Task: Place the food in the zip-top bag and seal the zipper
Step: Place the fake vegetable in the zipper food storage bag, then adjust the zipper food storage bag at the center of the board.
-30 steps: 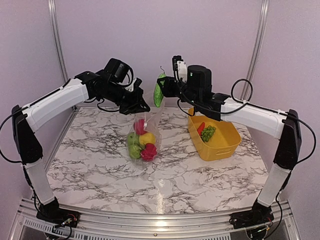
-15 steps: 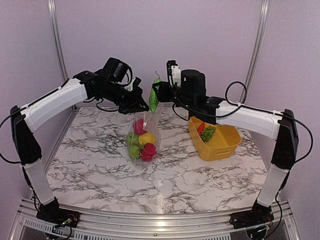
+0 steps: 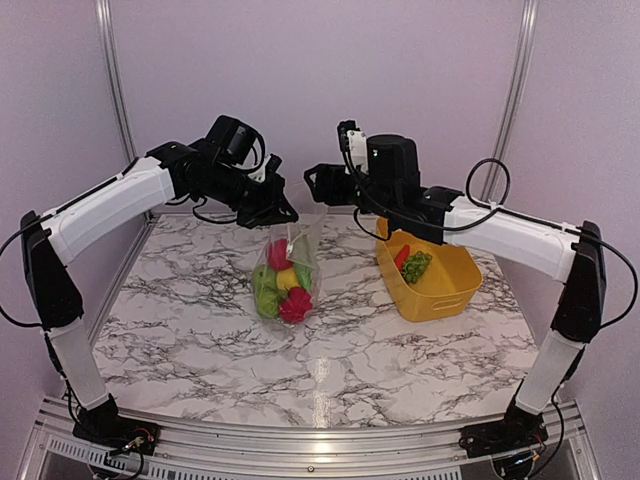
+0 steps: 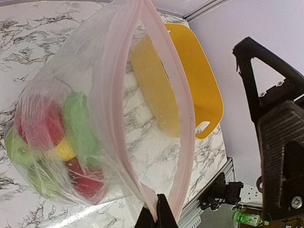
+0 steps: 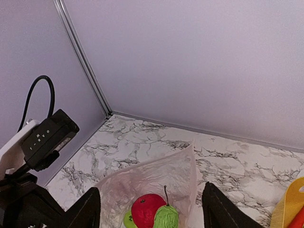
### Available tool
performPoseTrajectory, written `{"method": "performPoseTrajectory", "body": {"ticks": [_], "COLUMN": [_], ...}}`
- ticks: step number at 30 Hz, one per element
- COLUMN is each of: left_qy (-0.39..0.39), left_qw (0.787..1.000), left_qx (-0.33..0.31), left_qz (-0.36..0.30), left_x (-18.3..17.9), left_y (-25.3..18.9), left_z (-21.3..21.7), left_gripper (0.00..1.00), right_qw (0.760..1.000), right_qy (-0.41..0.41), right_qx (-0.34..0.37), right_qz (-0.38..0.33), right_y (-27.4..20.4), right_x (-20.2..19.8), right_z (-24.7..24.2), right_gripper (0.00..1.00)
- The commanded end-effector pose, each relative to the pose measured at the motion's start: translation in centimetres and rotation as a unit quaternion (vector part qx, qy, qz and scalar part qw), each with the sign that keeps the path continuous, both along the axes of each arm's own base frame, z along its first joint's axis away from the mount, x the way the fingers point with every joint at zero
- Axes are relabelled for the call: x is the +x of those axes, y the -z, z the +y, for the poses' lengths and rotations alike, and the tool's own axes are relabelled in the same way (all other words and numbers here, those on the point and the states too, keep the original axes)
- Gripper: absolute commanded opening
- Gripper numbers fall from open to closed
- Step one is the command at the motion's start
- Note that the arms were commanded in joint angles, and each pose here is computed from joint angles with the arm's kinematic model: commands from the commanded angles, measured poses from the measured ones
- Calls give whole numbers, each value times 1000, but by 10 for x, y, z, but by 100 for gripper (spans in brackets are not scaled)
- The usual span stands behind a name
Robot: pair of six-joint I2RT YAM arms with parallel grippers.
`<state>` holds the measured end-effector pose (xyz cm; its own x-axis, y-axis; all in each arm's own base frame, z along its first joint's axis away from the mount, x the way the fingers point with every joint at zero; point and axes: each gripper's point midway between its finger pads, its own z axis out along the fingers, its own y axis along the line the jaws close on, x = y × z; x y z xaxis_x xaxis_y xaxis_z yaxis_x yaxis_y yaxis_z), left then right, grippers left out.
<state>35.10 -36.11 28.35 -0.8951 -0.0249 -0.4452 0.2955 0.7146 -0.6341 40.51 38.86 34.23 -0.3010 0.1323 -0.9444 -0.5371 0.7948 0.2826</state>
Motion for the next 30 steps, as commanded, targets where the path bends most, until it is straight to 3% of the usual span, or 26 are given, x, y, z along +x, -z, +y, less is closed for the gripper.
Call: {"method": "performPoseTrajectory", "body": {"ticks": [1, 5, 11, 15, 18, 24, 26, 30], "left_qy": [2, 2, 2, 0, 0, -11, -19, -33], "left_qw": [1000, 1000, 1000, 1000, 1000, 1000, 999, 998], "left_qx": [0, 5, 10, 9, 10, 19, 29, 47], "left_qz": [-14, -12, -9, -12, -10, -9, -10, -9], "left_x": [-5, -7, -9, -9, -10, -10, -10, -7], "left_y": [-9, -5, 0, -2, -1, 1, 2, 6], "left_z": [5, 8, 9, 10, 11, 17, 21, 27], "left_gripper": [0, 0, 0, 0, 0, 0, 9, 29], "right_qw": [999, 996, 990, 976, 971, 972, 973, 975], "right_qy": [23, 76, -1, 4, 1, 8, 2, -17], "right_qx": [16, -19, -51, -75, -78, -55, -45, -29], "right_qz": [-16, 39, 133, 202, 225, 228, 226, 220], "right_y": [-47, -21, 31, 68, 79, 64, 57, 42], "right_x": [-14, -3, -5, -1, 0, -2, -4, -10], "right_z": [-27, -48, -13, -5, -1, -3, -2, 4], "right_gripper": [70, 67, 70, 68, 57, 14, 4, 0]}}
